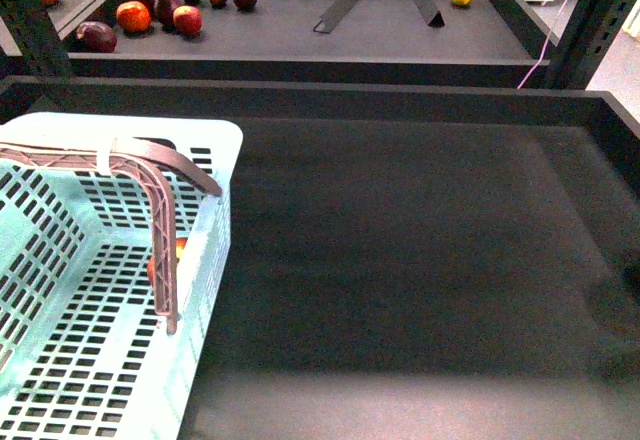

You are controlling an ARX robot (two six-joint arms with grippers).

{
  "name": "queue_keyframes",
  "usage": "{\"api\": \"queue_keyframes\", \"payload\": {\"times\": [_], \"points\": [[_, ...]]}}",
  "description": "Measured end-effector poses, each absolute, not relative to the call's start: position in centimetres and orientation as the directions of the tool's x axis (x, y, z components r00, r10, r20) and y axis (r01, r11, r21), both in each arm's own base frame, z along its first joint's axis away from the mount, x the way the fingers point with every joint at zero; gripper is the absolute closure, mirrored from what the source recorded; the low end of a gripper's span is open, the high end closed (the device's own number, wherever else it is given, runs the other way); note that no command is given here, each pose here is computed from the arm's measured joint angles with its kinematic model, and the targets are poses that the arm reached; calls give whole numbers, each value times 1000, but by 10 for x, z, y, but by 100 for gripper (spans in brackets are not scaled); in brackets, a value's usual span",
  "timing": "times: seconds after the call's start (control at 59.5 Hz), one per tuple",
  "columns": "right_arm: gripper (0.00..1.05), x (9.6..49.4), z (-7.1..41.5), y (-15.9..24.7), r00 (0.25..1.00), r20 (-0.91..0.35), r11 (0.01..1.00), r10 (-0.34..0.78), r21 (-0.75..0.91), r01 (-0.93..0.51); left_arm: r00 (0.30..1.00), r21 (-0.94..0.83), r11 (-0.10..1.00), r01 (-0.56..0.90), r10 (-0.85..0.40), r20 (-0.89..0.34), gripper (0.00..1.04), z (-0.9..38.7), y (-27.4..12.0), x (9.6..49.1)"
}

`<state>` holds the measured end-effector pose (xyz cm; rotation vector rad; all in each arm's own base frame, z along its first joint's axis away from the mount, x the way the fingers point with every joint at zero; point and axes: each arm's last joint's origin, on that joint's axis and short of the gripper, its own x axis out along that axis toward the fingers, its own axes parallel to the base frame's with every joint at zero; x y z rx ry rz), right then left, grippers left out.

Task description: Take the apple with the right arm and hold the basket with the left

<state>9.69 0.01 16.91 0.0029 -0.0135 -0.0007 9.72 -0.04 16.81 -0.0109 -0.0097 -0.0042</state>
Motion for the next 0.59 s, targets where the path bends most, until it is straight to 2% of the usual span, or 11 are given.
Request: {"api": "queue_keyframes", "payload": {"times": [0.252, 0.589], "points": [[9, 97, 169, 0, 1000, 14, 1000, -1, 3, 1, 1000, -10, 1000, 4, -4, 10, 6, 168, 0, 97], [9, 97, 169, 0, 1000, 14, 1000, -1, 3, 1, 1000, -9, 1000, 5, -5, 10, 7, 168, 0, 97]]}}
